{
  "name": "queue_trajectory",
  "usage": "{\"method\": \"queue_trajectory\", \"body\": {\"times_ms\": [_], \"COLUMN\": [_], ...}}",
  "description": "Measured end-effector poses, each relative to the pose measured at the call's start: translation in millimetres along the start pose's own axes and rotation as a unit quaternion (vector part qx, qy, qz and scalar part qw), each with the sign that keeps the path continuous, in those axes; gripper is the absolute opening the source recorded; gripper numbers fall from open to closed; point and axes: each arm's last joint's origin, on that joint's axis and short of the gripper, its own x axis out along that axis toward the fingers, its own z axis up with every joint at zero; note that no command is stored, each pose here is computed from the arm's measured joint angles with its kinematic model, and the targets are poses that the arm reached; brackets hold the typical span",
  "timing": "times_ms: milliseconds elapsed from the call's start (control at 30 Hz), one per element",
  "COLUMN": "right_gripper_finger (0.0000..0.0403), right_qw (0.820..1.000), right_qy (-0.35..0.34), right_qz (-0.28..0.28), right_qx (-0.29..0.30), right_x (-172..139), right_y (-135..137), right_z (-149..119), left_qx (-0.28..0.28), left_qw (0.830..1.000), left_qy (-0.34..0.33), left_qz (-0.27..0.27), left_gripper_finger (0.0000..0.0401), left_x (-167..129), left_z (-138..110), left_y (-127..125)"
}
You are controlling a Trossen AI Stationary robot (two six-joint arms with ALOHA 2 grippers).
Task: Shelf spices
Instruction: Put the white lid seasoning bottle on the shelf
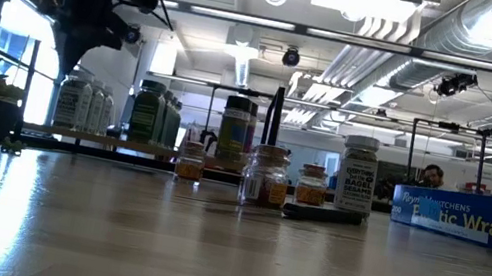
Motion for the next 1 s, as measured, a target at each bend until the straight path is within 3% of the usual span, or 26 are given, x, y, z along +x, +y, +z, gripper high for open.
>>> {"method": "queue_trajectory", "body": {"times_ms": [300, 767, 867, 1000], "right_gripper_finger": [0.0238, 0.0238, 0.0238, 0.0238], "right_qw": [1.0, 1.0, 1.0, 0.999], "right_qy": [0.0, 0.001, 0.008, 0.007], "right_qz": [0.0, 0.001, 0.026, 0.033], "right_qx": [0.0, 0.004, 0.014, -0.028], "right_x": [0.1, 0.1, -1.1, -9.6], "right_y": [-0.1, 0.0, 2.7, 4.9], "right_z": [0.0, 0.0, -0.3, 0.5], "left_qx": [0.006, 0.009, 0.012, 0.02], "left_qw": [1.0, 1.0, 1.0, 0.999], "left_qy": [-0.006, -0.01, -0.011, -0.045], "left_qz": [0.022, 0.027, 0.014, -0.009], "left_gripper_finger": [0.0, 0.0, 0.0, 0.0], "left_x": [11.1, 10.0, 0.4, -25.4], "left_z": [12.3, 11.7, 7.5, -1.4], "left_y": [-0.3, -0.5, -1.0, 0.1]}}
